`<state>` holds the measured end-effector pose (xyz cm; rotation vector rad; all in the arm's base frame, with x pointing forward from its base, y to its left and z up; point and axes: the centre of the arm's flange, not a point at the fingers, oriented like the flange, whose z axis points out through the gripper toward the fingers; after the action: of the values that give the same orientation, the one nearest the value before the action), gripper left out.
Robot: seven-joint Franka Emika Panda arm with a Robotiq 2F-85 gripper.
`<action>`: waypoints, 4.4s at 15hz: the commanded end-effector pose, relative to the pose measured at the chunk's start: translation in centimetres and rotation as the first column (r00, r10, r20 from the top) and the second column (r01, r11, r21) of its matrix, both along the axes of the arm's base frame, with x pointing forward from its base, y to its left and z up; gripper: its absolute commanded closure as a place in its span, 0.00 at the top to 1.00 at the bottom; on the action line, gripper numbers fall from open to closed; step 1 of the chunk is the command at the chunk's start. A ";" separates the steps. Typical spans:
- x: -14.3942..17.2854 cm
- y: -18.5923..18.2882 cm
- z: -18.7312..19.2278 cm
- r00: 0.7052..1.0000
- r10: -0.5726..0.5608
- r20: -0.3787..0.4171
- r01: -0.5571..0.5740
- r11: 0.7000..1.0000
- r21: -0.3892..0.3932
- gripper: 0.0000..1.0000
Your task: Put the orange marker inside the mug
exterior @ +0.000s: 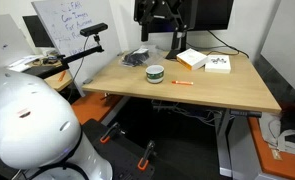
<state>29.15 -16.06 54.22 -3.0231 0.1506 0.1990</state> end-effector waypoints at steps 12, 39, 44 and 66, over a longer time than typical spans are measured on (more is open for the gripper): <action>9.5 4.2 -4.9 0.962 -0.263 0.078 0.266 0.964 -0.027 1.00; 38.9 6.4 -33.5 0.508 -0.858 0.074 0.861 0.508 -0.015 0.64; 39.5 5.4 -35.8 0.489 -0.870 0.062 0.872 0.487 -0.047 0.52; 31.6 10.9 -24.3 0.480 -0.864 -0.155 0.876 0.482 0.026 0.05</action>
<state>63.73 -5.71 28.44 -2.4822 1.6265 0.1363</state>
